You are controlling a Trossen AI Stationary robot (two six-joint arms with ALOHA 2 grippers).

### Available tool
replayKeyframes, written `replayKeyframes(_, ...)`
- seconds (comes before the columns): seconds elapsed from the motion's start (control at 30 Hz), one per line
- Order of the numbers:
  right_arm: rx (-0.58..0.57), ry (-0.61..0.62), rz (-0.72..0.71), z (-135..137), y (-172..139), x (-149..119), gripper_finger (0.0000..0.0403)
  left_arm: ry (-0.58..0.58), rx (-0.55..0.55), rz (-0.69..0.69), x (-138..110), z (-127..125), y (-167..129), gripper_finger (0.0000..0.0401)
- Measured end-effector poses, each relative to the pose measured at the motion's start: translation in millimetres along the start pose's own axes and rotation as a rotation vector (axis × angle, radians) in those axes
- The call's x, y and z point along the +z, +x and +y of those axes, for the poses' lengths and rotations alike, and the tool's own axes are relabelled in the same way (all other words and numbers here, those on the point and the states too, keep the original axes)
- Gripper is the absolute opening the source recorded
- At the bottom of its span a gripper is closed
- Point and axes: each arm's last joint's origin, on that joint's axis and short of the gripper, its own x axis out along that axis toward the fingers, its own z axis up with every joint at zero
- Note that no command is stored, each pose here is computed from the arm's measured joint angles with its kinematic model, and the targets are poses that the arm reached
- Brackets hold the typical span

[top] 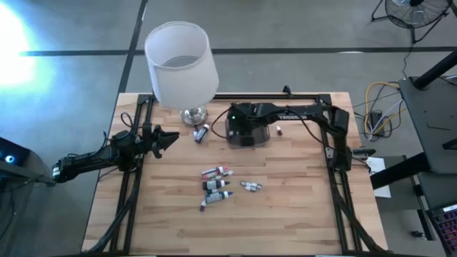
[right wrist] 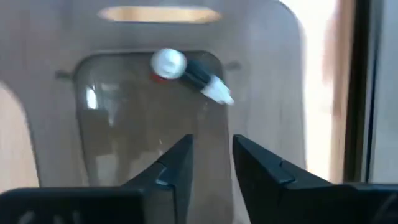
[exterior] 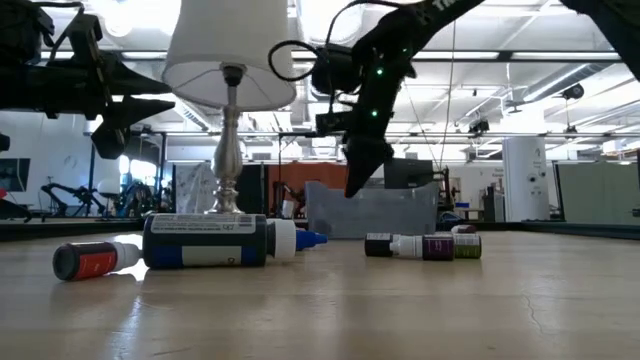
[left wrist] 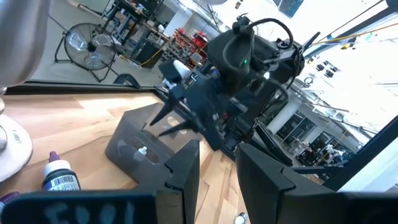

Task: Pick & Place food coloring
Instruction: Adjust the bin on the table

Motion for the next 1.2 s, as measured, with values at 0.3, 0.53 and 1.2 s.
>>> replayKeyframes(0.3,-0.023,-0.317,0.015,-13,18,19,0.0176,0.000,0.000,0.000,0,0,0,0.0085)
replayKeyframes(0.53,0.104,-0.309,0.010,-31,22,23,0.0172,0.000,-0.001,0.000,0,0,0,0.0085)
replayKeyframes(1.2,0.166,-0.313,0.036,-13,30,24,0.0160,0.000,0.000,0.000,0,0,0,0.0085)
